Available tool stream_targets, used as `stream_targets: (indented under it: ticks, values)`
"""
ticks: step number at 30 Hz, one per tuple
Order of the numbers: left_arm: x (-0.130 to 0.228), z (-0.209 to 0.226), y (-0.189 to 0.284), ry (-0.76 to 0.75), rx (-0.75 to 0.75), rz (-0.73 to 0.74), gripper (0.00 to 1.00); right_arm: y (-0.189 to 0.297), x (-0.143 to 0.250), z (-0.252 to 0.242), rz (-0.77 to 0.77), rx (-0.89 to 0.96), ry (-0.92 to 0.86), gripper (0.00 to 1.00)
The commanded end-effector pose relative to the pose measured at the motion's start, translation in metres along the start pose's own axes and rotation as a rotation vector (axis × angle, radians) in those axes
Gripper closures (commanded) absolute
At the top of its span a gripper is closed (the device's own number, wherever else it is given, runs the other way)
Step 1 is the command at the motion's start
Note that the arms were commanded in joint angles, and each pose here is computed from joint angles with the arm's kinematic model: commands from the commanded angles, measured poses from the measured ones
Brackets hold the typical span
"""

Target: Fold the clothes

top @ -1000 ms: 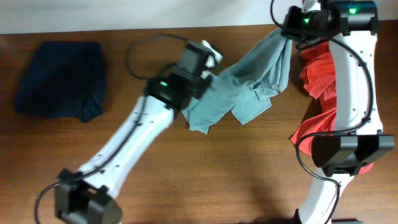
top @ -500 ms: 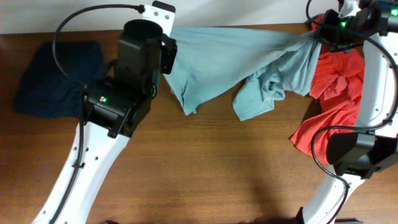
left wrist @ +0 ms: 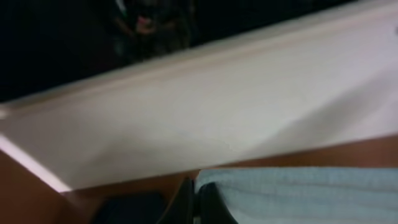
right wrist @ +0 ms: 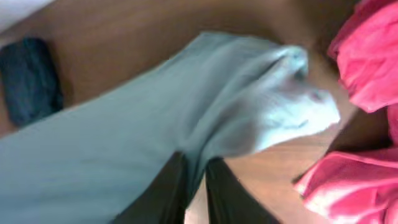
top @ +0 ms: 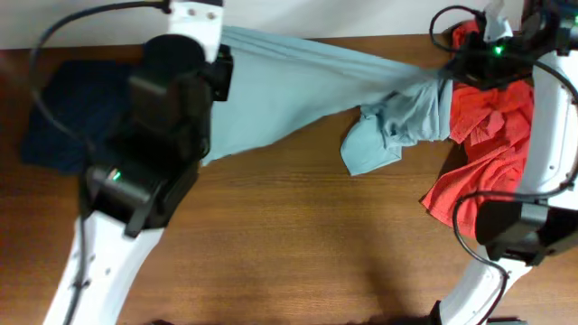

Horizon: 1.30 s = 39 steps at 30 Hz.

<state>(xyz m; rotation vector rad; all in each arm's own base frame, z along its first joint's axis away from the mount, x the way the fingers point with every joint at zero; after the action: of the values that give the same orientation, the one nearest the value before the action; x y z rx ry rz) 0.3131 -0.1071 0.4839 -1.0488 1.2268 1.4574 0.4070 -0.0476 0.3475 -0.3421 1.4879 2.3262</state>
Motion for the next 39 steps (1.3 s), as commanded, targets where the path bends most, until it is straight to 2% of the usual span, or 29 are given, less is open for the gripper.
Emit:
stream_targets:
  ticks: [1, 10, 15, 18, 22, 29, 39]
  values:
    - [-0.021, 0.024, 0.028, 0.026, -0.076, -0.076, 1.0, 0.021, 0.013, 0.015, 0.004, -0.007, 0.147, 0.8]
    - [-0.017, 0.018, 0.026, 0.007, -0.016, -0.051, 1.0, -0.004, 0.021, 0.051, 0.086, -0.006, 0.275, 0.77]
    - [-0.015, 0.016, 0.023, 0.002, -0.019, -0.044, 1.0, -0.036, 0.032, 0.074, 0.185, -0.003, 0.338, 0.71]
    - [-0.014, 0.015, 0.019, -0.002, -0.026, -0.037, 1.0, -0.056, 0.041, 0.081, 0.24, -0.019, 0.348, 0.71]
    - [-0.011, 0.019, 0.015, -0.005, -0.094, -0.026, 1.0, -0.087, 0.057, 0.085, 0.331, -0.103, 0.321, 0.71]
    - [-0.011, 0.036, 0.009, 0.025, -0.16, -0.021, 1.0, -0.128, 0.081, 0.089, 0.428, -0.124, 0.331, 0.71]
    - [-0.006, 0.052, -0.003, 0.055, -0.216, -0.002, 1.0, -0.186, 0.127, 0.091, 0.546, -0.01, 0.325, 0.72]
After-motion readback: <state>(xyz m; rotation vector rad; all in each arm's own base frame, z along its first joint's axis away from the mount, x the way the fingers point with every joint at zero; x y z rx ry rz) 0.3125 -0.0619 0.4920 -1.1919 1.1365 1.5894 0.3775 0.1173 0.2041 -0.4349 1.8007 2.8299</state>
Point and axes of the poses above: each gripper's point midway between its finger pads, its own y axis back along the fingers, its own z axis along the line the jaws close on, x = y × z, the point moved 8 cm from there along y, back along the fingers, and after that the axes turned 7 degrees about y, right-handed, at the moved point
